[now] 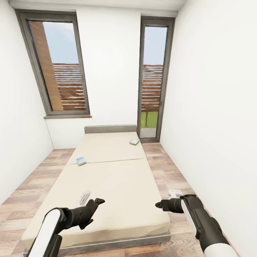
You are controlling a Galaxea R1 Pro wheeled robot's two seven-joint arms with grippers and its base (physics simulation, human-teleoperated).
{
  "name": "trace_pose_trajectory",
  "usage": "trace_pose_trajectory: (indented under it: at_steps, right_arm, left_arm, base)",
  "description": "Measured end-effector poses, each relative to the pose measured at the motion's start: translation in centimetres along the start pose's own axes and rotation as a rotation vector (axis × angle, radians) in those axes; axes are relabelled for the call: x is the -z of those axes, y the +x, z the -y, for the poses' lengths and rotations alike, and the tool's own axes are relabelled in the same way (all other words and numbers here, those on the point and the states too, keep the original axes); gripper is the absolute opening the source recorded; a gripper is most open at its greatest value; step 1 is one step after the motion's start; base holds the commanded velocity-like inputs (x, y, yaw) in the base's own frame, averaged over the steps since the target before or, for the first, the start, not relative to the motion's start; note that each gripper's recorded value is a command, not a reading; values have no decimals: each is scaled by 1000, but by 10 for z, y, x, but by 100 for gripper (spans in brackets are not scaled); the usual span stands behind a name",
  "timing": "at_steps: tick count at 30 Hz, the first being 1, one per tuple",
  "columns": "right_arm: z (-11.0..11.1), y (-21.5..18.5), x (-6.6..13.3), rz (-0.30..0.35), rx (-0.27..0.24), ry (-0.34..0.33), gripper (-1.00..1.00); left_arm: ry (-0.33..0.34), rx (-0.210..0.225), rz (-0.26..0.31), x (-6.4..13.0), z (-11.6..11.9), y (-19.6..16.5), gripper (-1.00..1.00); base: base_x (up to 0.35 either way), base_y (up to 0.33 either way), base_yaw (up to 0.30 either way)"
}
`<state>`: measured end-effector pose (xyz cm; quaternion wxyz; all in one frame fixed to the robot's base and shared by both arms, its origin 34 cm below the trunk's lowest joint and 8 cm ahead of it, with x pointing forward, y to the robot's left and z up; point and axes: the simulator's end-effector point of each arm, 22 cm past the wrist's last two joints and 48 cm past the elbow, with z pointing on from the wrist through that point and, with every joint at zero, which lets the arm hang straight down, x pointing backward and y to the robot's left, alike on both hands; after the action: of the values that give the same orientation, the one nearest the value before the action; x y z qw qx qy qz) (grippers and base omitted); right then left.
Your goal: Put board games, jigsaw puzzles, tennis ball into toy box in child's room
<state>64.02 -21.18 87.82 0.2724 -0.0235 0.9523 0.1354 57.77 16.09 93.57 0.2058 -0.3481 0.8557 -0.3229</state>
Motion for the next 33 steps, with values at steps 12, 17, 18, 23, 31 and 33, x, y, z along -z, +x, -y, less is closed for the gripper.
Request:
trace_pose_trajectory:
  at_steps: [12,17,18,23,31,33]
  right_arm:
    - [-3,-1,12,-13,-3,-1,100]
    - [-4,-1,17,-13,-4,-1,100]
    - [-4,-2,18,-13,-4,0,100]
    - [-5,-2,22,-12,-4,-1,100]
    - [-7,-3,29,-10,-4,-3,100]
    - [-8,-3,30,-10,-5,-5,100]
  left_arm:
    - [112,115,44,11,29,-11,100]
    - [124,131,48,15,34,-11,100]
    - [127,134,49,15,35,-11,100]
    - [131,140,52,19,37,-12,100]
    - [130,143,50,24,39,-10,100]
    - [130,140,47,25,41,-8,100]
  base:
    - [0,0,0]
    - [0,0,0]
    - [0,0,0]
    - [0,0,0]
    - [0,0,0]
    - [0,0,0]
